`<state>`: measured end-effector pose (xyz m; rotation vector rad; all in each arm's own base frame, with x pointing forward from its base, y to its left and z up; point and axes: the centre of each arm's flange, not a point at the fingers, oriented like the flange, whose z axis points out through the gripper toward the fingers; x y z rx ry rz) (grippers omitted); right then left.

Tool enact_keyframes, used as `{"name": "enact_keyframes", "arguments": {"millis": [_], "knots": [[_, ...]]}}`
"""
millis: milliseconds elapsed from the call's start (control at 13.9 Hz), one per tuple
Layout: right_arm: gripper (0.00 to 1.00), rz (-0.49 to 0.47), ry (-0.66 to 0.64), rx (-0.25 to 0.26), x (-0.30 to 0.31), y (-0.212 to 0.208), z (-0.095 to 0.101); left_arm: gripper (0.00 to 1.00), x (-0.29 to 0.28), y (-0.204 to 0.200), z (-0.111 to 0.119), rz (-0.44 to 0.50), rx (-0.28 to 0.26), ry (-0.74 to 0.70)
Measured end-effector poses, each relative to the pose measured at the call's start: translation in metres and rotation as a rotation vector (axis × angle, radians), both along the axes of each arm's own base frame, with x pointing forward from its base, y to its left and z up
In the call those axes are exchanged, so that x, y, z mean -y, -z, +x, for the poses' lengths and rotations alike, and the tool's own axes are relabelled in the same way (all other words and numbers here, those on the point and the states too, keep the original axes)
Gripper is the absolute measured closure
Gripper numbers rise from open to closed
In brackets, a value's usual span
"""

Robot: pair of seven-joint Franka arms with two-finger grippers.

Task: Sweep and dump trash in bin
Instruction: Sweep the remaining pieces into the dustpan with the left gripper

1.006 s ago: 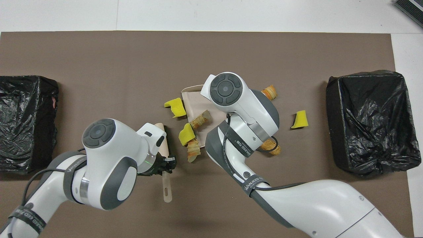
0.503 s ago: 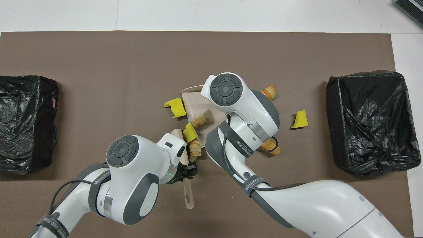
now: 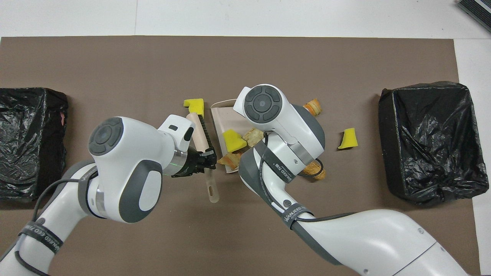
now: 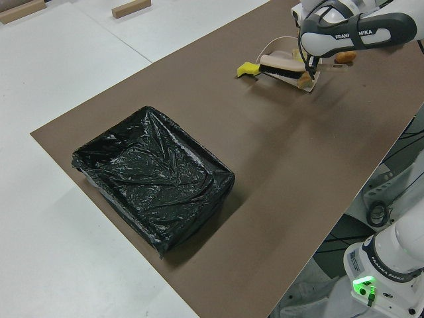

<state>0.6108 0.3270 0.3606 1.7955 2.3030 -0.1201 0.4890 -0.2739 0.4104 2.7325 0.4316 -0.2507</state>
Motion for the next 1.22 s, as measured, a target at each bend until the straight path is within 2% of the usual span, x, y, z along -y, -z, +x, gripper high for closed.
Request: {"name": "enact_keyframes", "arguments": {"millis": [72,216,359,503,575,862,1222], "knots": [[0.68,0.0,0.0,0.0,0.0,0.0,0.0,0.74,-0.011,-0.015,0.006,-0.007,-0.006,-0.009],[0.68,0.0,0.0,0.0,0.0,0.0,0.0,0.74,-0.031,-0.039,0.006,-0.009,-0.071,0.002],[0.68,0.001,0.003,0.001,0.0,0.0,0.0,0.74,-0.035,-0.044,-0.012,0.004,-0.13,0.016],[0.68,0.015,0.053,0.0,0.002,0.001,0.0,0.74,-0.027,-0.024,-0.038,0.03,-0.174,0.037],[0.68,0.025,0.081,-0.007,0.005,0.003,0.001,0.74,-0.019,-0.008,-0.05,0.043,-0.179,0.05],[0.68,0.059,0.151,-0.018,0.006,0.003,0.001,0.74,0.022,0.033,-0.085,0.059,-0.105,0.136],[0.68,0.066,0.186,-0.009,-0.003,0.003,-0.003,0.74,0.042,0.028,-0.083,0.034,-0.028,0.183]]}}
